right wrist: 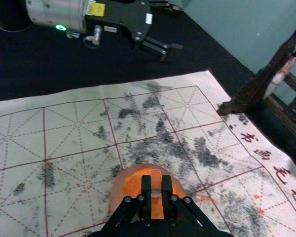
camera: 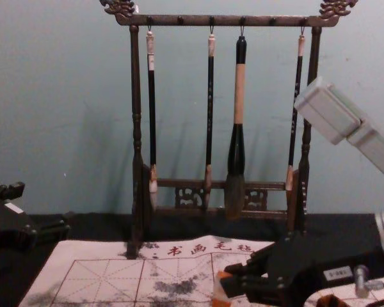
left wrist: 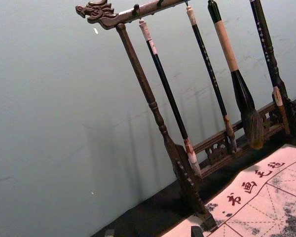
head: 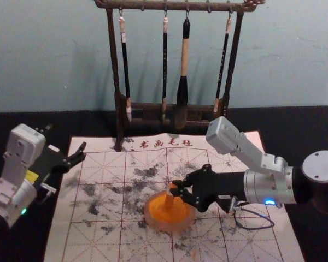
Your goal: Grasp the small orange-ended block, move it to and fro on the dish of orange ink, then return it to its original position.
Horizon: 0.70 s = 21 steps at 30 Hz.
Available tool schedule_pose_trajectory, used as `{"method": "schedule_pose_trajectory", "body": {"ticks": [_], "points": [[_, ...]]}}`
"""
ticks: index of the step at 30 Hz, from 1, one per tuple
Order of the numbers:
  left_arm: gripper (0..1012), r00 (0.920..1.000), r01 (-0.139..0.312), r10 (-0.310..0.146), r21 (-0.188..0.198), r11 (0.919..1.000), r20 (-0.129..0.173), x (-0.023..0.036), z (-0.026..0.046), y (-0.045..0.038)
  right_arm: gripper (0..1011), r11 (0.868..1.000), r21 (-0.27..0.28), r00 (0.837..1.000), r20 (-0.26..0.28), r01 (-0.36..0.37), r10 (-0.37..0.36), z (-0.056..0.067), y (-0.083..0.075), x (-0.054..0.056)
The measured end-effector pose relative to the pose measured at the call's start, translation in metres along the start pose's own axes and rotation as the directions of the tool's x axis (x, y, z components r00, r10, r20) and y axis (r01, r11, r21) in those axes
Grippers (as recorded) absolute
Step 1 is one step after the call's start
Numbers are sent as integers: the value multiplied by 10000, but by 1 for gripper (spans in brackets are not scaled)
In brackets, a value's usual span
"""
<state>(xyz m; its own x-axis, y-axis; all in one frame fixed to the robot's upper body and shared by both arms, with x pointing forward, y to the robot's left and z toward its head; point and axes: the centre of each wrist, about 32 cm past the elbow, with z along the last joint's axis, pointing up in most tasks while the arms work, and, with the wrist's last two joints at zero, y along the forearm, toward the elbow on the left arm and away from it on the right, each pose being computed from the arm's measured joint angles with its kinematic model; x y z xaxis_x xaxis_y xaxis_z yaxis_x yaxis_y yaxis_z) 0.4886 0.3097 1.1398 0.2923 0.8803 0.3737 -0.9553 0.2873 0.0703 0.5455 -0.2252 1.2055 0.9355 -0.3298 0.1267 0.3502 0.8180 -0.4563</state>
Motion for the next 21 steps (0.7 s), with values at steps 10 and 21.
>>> {"method": "schedule_pose_trajectory", "body": {"ticks": [10, 21], "points": [[1001, 10000, -1, 1, 0, 10000, 0, 0, 0, 0, 96, 9996, -131, 9997, -97, 237, -238, -39, -97, 26], [1001, 10000, 0, 0, 0, 10000, 0, 0, 0, 0, 96, 9999, -125, 9999, -71, 74, -75, -73, -253, -92]]}}
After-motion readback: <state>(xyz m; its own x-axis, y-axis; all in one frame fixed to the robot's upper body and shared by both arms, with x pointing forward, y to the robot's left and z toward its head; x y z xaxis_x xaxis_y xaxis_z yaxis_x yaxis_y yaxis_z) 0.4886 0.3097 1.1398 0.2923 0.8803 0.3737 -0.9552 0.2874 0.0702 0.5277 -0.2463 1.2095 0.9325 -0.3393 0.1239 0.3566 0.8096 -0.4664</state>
